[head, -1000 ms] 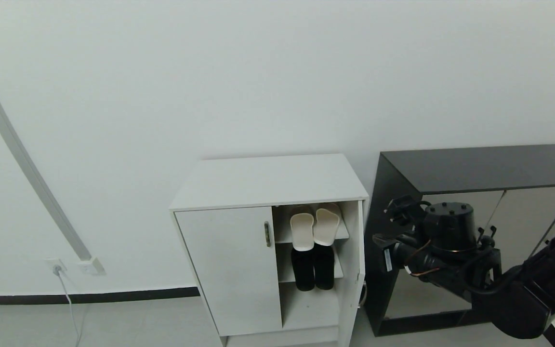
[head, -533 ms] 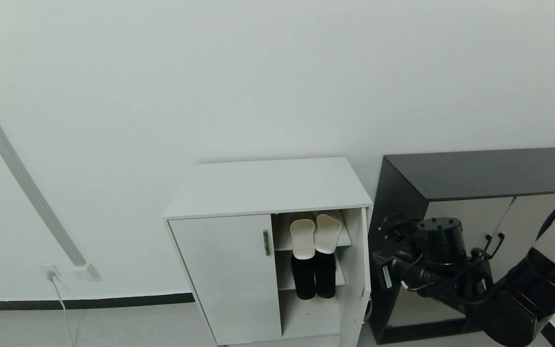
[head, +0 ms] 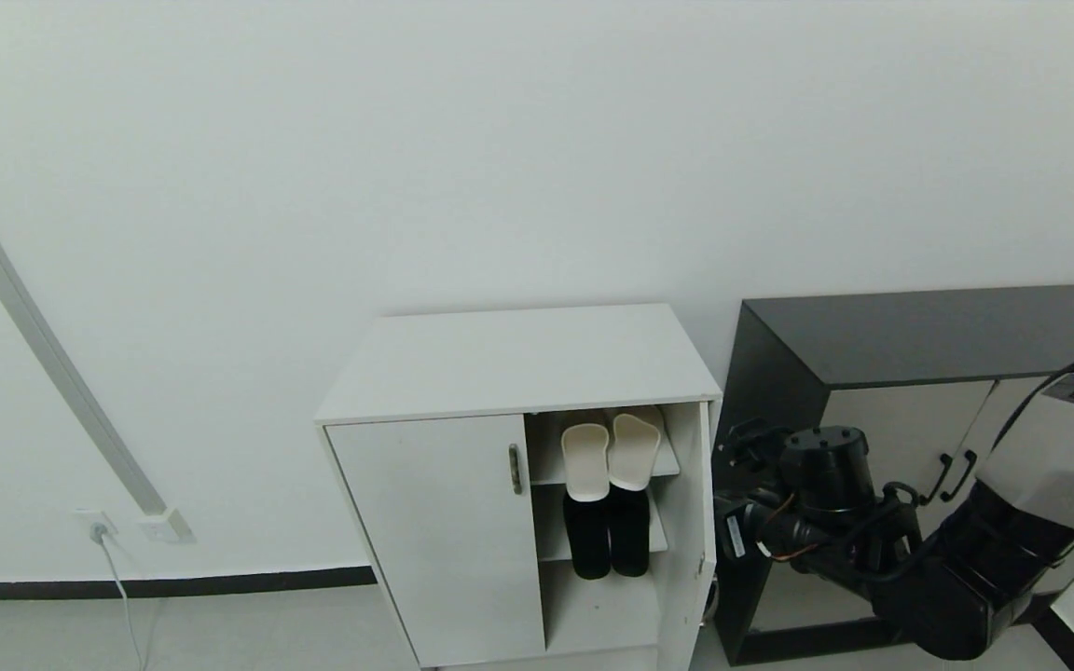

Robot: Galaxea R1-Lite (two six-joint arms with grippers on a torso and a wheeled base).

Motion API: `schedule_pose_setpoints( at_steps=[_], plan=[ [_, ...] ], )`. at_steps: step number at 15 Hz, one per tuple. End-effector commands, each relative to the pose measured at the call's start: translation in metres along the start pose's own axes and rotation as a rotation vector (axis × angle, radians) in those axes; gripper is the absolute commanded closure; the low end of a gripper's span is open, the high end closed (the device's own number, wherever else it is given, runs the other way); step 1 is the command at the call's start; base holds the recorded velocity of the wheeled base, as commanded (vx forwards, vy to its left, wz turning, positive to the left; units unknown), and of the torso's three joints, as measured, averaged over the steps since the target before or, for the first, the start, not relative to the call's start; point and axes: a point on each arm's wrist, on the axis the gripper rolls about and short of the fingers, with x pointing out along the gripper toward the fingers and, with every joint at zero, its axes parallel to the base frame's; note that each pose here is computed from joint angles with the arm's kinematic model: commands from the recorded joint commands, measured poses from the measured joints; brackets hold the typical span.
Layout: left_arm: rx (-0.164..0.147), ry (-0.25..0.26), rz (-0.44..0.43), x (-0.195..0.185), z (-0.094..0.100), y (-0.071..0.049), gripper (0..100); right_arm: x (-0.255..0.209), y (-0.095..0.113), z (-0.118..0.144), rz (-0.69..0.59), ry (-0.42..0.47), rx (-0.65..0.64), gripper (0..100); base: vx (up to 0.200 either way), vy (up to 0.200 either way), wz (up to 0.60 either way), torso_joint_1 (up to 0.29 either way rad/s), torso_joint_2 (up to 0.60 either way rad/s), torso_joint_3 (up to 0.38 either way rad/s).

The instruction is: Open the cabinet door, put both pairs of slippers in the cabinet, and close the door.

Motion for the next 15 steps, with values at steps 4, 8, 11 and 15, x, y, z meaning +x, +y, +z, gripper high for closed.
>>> schedule_pose_setpoints(
  at_steps=[4,8,11,15],
  plan=[
    [0.0,0.001,0.0,0.0,0.0,0.0,100,0.021,0.007,-0.002,0.011,-0.029,0.007,100,0.0,0.0,0.0,0.0,0.0,0.0],
    [-0.002,0.001,0.0,0.0,0.0,0.0,100,0.038,0.012,-0.002,0.015,-0.087,0.025,100,0.0,0.0,0.0,0.0,0.0,0.0],
    [0.001,0.001,-0.001,0.0,0.0,0.0,100,0.06,0.014,0.001,0.01,-0.122,0.035,100,0.0,0.0,0.0,0.0,0.0,0.0],
    [0.001,0.001,-0.004,0.0,0.0,0.0,100,0.084,0.014,0.0,0.006,-0.142,0.041,100,0.0,0.0,0.0,0.0,0.0,0.0]
  ],
)
